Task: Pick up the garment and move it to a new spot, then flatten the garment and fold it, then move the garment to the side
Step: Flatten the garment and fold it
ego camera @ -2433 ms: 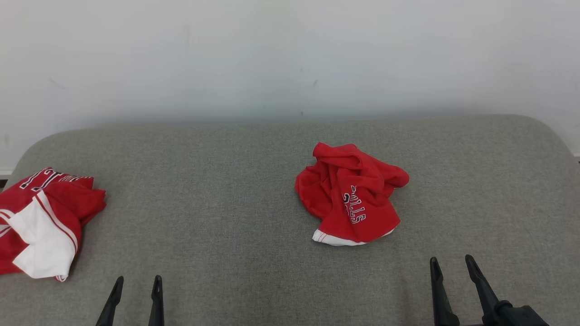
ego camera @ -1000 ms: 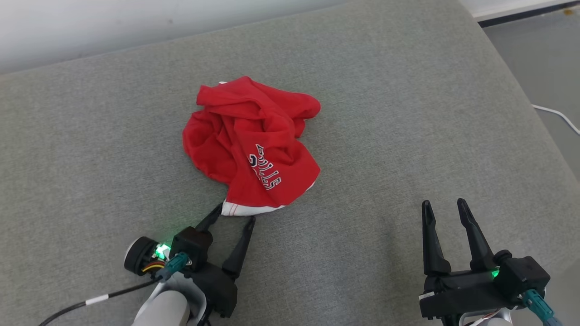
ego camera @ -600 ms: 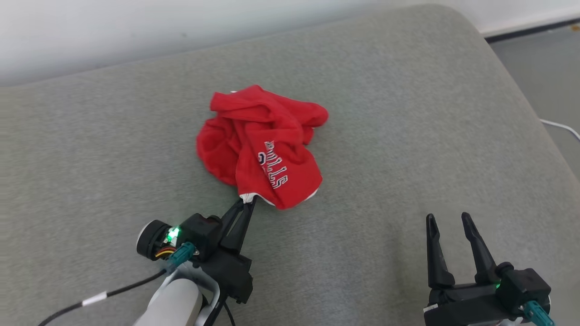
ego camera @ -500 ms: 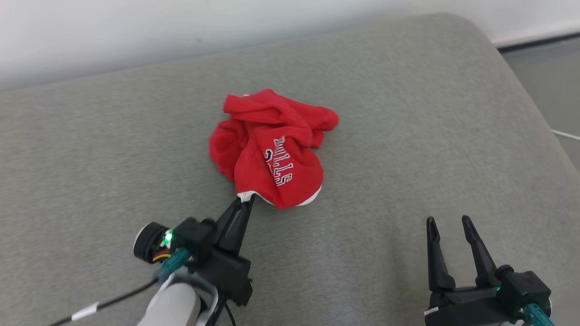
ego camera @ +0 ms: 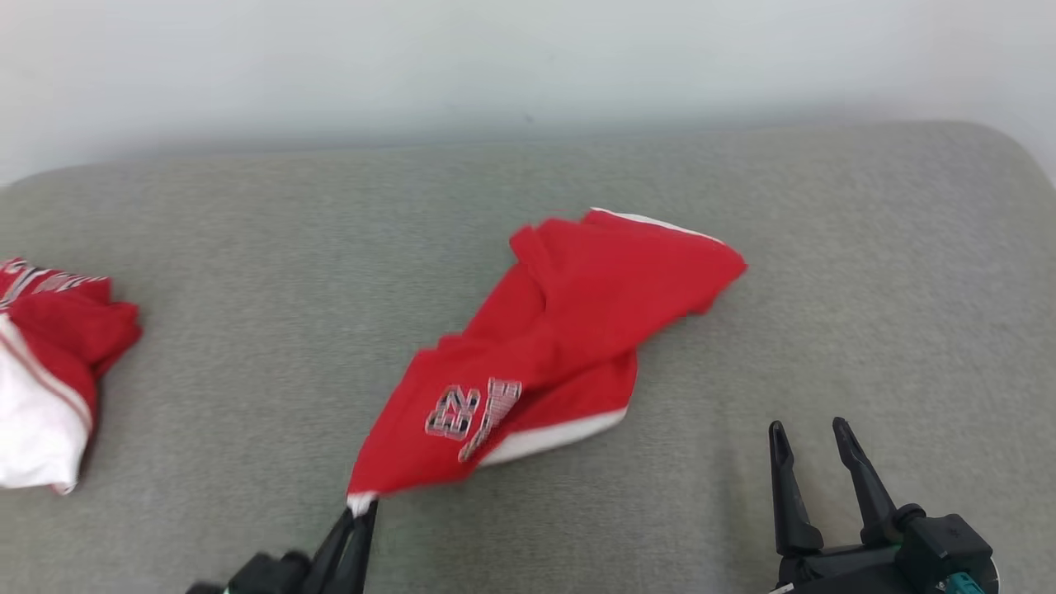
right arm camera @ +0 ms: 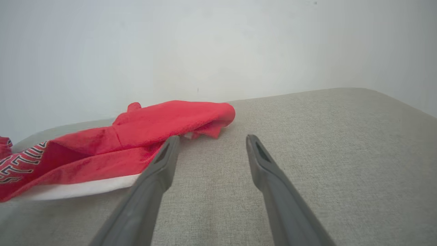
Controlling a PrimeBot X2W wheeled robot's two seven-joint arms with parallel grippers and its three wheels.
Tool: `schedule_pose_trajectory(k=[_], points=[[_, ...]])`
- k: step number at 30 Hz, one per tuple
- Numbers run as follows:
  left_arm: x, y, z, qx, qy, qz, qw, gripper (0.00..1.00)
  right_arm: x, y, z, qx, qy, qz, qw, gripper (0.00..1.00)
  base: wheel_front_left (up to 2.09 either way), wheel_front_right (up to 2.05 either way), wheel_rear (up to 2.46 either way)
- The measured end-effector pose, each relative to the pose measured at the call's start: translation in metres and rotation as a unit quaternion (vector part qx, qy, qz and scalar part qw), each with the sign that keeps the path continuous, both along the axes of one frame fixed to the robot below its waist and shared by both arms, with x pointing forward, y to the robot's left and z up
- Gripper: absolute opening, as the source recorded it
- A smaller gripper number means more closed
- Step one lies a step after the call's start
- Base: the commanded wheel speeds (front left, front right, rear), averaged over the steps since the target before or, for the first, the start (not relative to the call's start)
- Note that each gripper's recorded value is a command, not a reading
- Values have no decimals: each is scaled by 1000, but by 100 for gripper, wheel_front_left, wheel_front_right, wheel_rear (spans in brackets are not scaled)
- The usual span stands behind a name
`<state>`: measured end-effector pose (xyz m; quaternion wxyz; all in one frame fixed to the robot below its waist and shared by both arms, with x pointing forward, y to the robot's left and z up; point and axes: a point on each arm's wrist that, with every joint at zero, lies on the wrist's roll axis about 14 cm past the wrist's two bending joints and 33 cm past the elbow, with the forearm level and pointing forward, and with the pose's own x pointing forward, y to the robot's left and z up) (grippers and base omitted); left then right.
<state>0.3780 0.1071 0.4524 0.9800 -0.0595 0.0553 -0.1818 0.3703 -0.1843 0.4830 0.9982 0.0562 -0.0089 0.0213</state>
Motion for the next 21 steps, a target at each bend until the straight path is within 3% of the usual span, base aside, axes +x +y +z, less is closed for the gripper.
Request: schedule_pose_trajectory(k=[6, 12, 13, 14, 15, 21], points=[[-29, 34, -33, 2, 59, 60, 996, 0, 5, 15, 5, 0, -9, 24, 1000, 100, 0, 0, 0], [-39, 35, -46, 1, 81, 68, 994, 0, 2, 13, 6, -3, -9, 22, 1000, 100, 0, 0, 0], [-40, 35, -47, 0, 82, 69, 994, 18, 2, 14, 6, -3, -9, 22, 1000, 100, 0, 0, 0], [-39, 35, -45, -1, 79, 71, 994, 55, 2, 14, 6, -3, -10, 23, 1000, 100, 0, 0, 0], [-36, 34, -39, -4, 70, 72, 995, 100, 2, 15, 6, -3, -10, 24, 1000, 100, 0, 0, 0], [-23, 40, 7, -21, -7, 92, 995, 100, 3, 19, 6, -1, -10, 30, 999, 100, 0, 0, 0]])
